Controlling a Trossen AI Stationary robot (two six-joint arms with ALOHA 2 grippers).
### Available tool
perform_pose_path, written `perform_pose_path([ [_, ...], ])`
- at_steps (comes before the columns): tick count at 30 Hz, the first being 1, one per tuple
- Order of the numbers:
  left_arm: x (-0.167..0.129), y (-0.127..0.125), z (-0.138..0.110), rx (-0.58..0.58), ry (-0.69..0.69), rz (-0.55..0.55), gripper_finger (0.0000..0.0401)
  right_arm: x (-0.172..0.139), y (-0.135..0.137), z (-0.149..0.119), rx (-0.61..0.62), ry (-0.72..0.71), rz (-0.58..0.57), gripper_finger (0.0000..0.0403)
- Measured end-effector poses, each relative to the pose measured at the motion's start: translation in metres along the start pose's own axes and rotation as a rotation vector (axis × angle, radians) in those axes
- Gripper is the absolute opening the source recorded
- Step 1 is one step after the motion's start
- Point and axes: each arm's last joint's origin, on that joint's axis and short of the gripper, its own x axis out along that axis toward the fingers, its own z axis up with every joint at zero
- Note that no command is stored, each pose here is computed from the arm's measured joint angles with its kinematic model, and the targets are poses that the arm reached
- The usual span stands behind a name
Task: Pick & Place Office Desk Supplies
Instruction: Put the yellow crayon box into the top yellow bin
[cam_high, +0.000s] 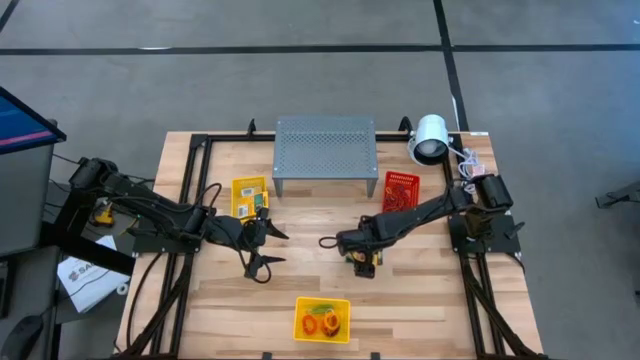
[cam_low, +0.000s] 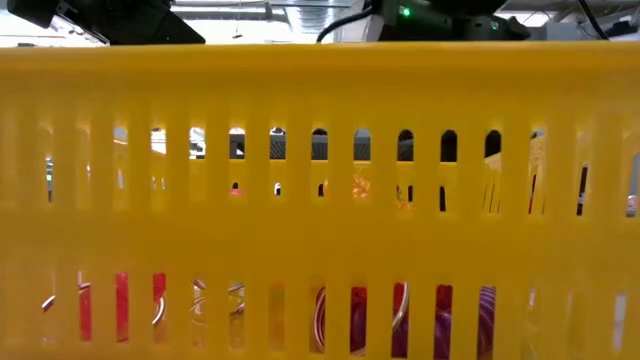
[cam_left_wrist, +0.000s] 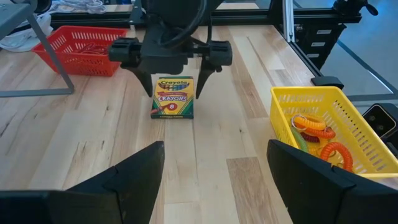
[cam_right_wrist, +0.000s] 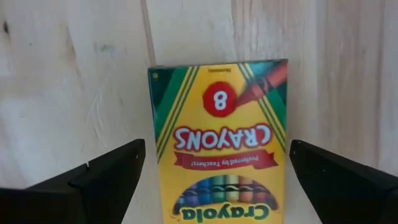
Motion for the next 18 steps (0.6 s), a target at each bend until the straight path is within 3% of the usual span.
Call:
perform_pose_path([
  [18, 0.0, 0.0, 0.0, 0.0, 0.0, 0.0, 0.028, 0.0022, 0.0015, 0.0001, 0.014, -0.015, 0.028, 0.0395],
])
